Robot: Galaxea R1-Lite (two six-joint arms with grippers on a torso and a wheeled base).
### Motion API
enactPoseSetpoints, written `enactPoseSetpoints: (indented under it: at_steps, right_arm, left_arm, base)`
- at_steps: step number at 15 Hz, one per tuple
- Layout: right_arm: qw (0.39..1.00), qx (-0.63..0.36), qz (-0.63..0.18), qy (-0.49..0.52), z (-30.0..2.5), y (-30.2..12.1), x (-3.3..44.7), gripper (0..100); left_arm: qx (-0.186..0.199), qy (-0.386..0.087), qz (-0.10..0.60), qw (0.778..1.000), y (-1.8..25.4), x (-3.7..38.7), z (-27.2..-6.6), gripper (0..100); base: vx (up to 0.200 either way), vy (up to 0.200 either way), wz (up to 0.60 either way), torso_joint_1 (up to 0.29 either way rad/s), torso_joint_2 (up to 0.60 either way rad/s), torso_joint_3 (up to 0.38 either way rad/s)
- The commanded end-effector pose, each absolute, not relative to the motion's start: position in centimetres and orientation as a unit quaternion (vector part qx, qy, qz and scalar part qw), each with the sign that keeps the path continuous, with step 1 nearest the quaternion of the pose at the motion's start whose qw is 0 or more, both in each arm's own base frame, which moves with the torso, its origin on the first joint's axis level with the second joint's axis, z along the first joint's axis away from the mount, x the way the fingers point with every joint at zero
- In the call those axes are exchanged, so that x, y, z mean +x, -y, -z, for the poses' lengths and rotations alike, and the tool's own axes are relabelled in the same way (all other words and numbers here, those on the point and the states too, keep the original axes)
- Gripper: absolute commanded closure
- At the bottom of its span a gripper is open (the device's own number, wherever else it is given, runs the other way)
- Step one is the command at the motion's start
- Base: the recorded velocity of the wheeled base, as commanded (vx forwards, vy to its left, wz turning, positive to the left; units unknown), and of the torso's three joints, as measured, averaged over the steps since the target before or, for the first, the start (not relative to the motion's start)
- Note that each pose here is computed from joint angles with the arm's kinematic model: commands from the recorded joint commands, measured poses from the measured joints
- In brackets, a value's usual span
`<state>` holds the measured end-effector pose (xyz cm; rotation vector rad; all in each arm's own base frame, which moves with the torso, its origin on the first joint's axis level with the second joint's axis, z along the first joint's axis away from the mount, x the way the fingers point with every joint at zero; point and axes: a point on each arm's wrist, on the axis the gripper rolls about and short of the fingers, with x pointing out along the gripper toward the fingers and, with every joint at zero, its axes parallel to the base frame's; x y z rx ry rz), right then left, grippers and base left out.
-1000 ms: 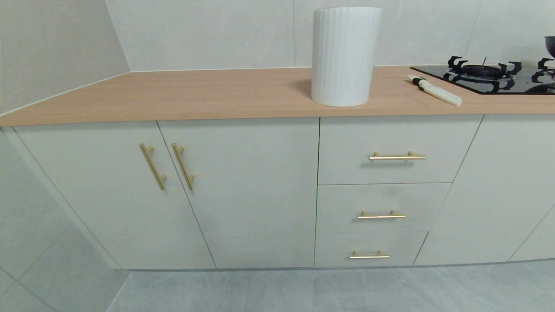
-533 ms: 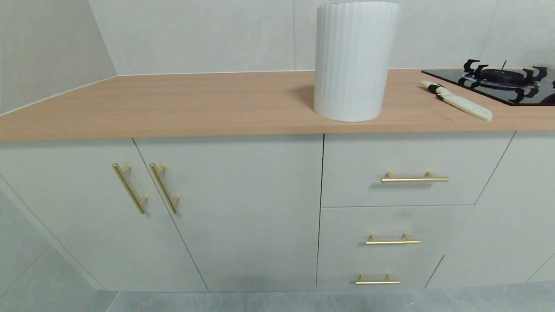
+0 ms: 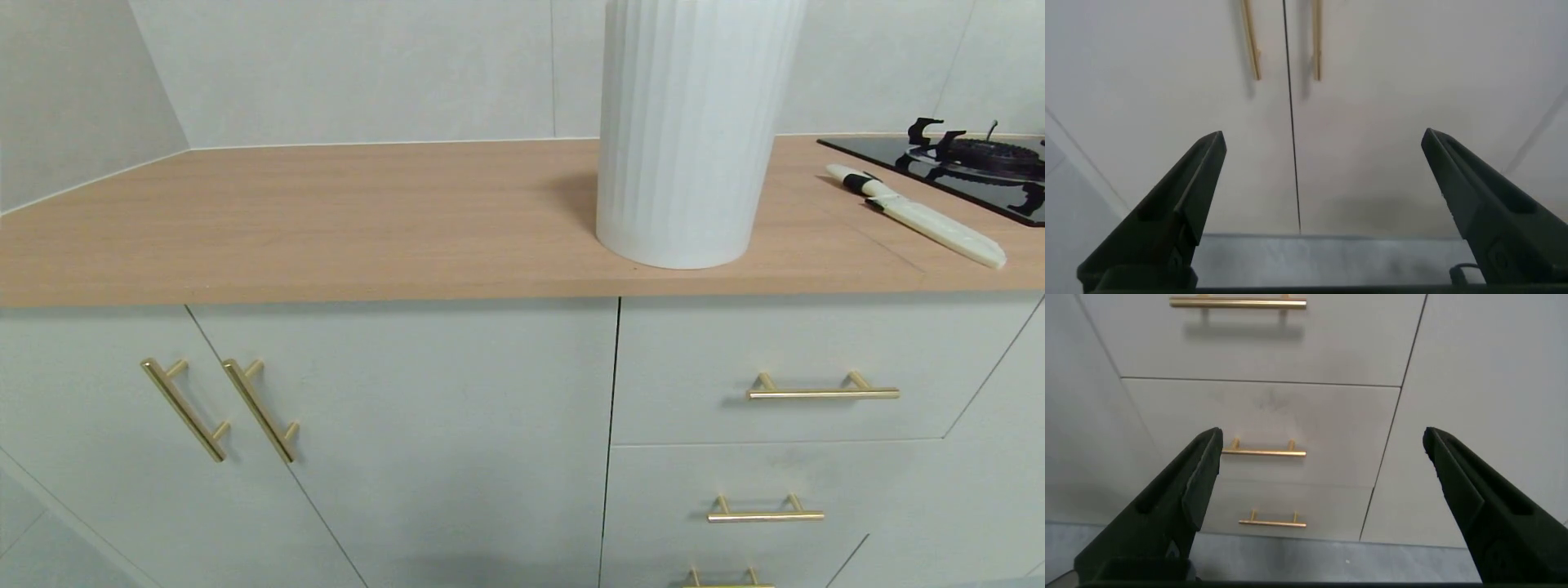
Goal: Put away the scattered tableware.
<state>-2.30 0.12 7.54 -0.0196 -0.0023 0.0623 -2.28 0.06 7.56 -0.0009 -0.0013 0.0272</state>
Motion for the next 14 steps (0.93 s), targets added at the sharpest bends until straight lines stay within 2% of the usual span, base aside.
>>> enactPoseSetpoints:
  at_steps: [1, 7, 14]
  right_arm:
    - [0.999, -0.01, -0.031, 0.0, -7.55, -0.12, -2.28, 0]
    - [0.999, -0.01, -0.031, 0.0, -7.55, -0.12, -2.28, 0]
    - [0.999, -0.01, -0.031, 0.0, -7.55, -0.12, -2.28, 0]
  left_arm:
    - [-0.001, 0.0, -0.014, 1.0, -0.06, -2.27, -7.57, 0]
    - [0.0, 0.0, -0.014, 1.0, -0.06, -2.27, -7.57, 0]
    - [0.0, 0.0, -0.014, 1.0, -0.06, -2.27, -7.57, 0]
  base:
    - [0.0, 0.0, 0.0, 0.0, 0.0, 0.0]
    - [0.0, 0.0, 0.0, 0.0, 0.0, 0.0]
    - [0.0, -0.2, 0.0, 0.004, 0.0, 0.006]
